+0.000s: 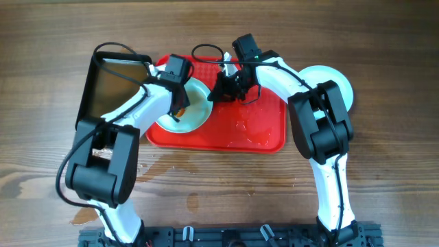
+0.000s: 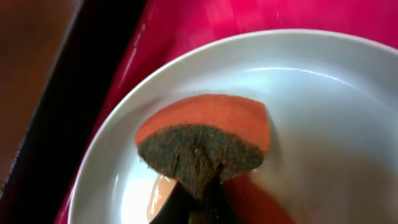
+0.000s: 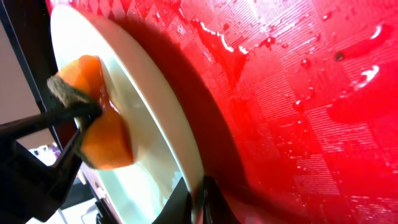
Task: Clean dirty plates on tray and stack at the side
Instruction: 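Scrub the last plate with the sponge while right gripper holds its rim, then lift the sponge back over the black tray with the left gripper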
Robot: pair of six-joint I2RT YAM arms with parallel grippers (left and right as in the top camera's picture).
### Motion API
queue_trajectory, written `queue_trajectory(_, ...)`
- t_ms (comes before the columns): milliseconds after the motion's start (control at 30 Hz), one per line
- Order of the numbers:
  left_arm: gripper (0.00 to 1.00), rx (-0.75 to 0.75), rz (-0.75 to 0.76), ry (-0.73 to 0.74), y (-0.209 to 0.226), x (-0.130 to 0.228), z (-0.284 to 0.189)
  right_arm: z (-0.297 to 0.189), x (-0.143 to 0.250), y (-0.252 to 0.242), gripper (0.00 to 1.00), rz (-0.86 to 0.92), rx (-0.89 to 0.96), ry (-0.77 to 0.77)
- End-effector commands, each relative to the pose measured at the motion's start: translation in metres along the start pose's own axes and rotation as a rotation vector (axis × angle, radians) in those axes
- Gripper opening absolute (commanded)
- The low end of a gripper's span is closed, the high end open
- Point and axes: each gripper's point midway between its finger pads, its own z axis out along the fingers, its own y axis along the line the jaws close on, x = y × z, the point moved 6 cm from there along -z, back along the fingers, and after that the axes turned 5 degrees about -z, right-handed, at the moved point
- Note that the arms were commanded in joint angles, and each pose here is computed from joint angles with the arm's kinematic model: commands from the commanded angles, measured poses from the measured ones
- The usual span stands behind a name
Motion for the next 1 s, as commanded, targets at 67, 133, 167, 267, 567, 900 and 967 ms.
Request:
queue_trajectory(67,0.04,0.548,0.180,0.555,-0.041,0.079,-0.009,0.014,0.004,-0.023,0.04,0.054,0.040,0.026)
queue_trajectory(133,0.04,0.648,0.210,0.596,-0.048,0.083,-0.017,0.014,0.004,-0.023,0.04,0.054,0.040,0.026)
queue_trajectory(167,0.04,0.674,0.227,0.598,-0.050,0.083,-0.019,0.014,0.004,-0.023,0.05,0.054,0.040,0.026)
queue_trajectory(267,0.04,0.691,0.233,0.579,-0.052,0.079,-0.019,0.014,0.004,-0.023,0.04,0.052,0.039,0.024)
queue_trajectory(567,0.04,0.827,0.158,0.317,-0.037,-0.014,-0.094,0.013,0.004,-0.023,0.04,0.053,0.032,0.025)
queue_trajectory(900,0.04,0.765,-0.036,0.046,0.055,-0.070,-0.162,-0.004,-0.008,-0.023,0.04,0.032,-0.016,-0.024)
queue_trajectory(967,0.04,0.711,-0.058,0.046,0.064,-0.070,-0.155,-0.016,-0.013,-0.018,0.04,0.000,-0.011,-0.052)
